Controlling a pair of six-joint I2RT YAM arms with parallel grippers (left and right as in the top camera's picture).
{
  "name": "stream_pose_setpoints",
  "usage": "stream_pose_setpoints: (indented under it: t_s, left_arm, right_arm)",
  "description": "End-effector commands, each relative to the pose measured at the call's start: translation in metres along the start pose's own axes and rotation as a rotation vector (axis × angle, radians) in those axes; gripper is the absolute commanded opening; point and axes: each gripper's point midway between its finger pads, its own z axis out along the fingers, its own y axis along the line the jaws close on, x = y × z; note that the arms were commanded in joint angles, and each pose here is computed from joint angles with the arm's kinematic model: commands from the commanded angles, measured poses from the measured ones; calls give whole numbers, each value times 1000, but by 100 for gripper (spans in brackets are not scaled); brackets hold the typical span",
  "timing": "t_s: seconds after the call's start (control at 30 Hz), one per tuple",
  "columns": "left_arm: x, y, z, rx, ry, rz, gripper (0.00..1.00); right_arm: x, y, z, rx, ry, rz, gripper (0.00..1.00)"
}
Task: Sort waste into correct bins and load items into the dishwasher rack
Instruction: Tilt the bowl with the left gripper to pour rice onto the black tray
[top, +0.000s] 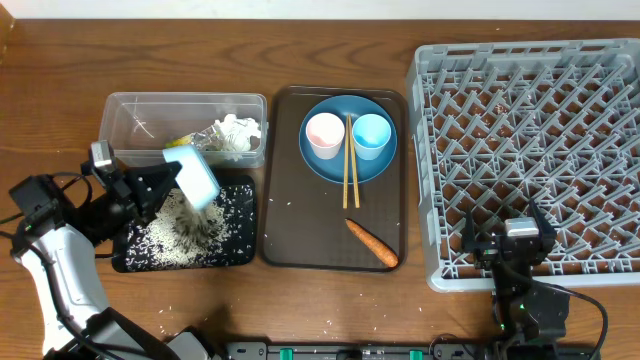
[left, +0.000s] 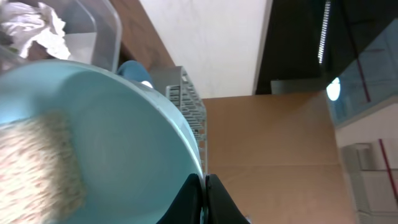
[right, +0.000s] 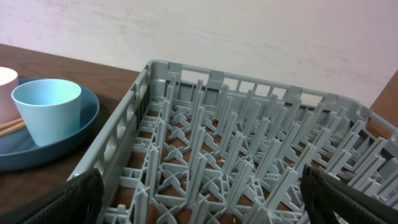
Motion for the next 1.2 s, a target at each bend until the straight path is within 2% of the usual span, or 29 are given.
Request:
stream_pose_setpoints:
  t_s: [0.0,0.23,0.57,0.67,1.0,1.07,1.17]
  left_arm:
    - [-6,-14,-5,54,-9,-5,6]
    - [-15,-12,-18,51,-63,-104,6]
    - [-24,-10,-31,50,-113,-132,6]
    - [-23,-11,-31,54,-110,-201,6]
    - [-31,-14,-34,49,-127,-96,6]
    - [-31,-15,-34,52,-124,-142,6]
    - [-31,-15,-33,50,-124,-120,6]
  right_arm:
    - [1,-6,0,28,5,-2,99]
    - [1,-6,0,29,5,-2,99]
    - [2,-6,0,28,5,-2,99]
    - [1,-6,0,28,5,-2,99]
    - [2,-6,0,28,5,-2,99]
    - [2,-6,0,28,6,-2,99]
    - [2,-6,0,28,6,-2,99]
